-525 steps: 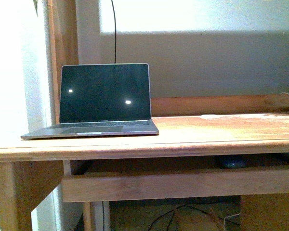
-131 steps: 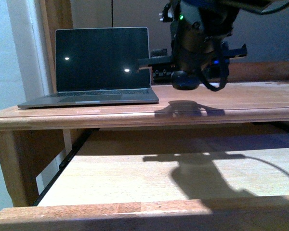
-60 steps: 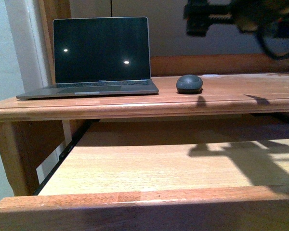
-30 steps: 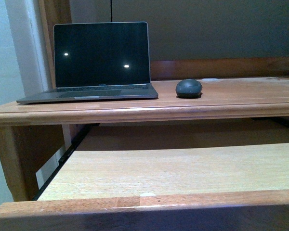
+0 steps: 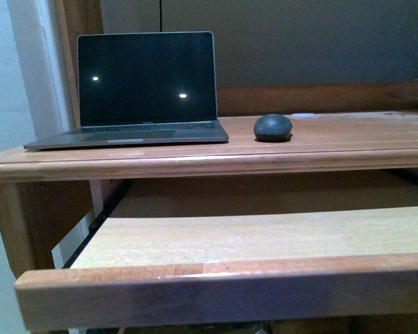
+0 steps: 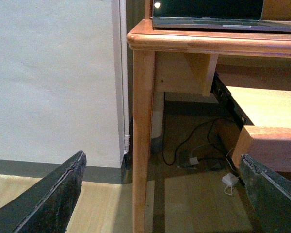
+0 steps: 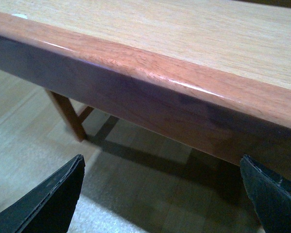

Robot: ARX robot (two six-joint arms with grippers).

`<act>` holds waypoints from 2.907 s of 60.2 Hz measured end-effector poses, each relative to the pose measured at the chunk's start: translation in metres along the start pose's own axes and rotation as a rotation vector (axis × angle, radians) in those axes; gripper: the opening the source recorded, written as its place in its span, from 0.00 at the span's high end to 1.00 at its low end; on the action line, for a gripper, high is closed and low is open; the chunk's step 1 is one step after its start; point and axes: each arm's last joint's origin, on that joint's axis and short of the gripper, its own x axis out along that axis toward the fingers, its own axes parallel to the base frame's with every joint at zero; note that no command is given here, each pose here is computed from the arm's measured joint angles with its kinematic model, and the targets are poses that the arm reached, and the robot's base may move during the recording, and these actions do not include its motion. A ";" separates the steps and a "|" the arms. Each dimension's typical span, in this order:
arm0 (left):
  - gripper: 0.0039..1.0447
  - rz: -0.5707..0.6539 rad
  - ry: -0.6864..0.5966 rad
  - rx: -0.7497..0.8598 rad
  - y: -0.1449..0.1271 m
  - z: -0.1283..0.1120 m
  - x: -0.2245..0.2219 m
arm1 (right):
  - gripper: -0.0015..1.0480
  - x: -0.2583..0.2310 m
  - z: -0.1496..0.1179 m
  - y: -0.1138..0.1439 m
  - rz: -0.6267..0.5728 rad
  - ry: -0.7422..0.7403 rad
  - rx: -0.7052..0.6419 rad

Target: Place mouse

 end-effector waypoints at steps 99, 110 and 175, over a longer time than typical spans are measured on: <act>0.07 0.000 0.000 0.000 0.000 0.000 0.000 | 0.10 -0.093 -0.037 0.059 -0.257 -0.309 0.417; 0.07 0.000 0.000 0.000 0.000 0.000 0.000 | 0.45 -0.104 -0.032 0.045 -0.387 -0.385 0.157; 0.07 0.000 0.000 0.000 0.000 0.000 0.000 | 0.09 -0.109 -0.036 0.027 -0.411 -0.338 0.098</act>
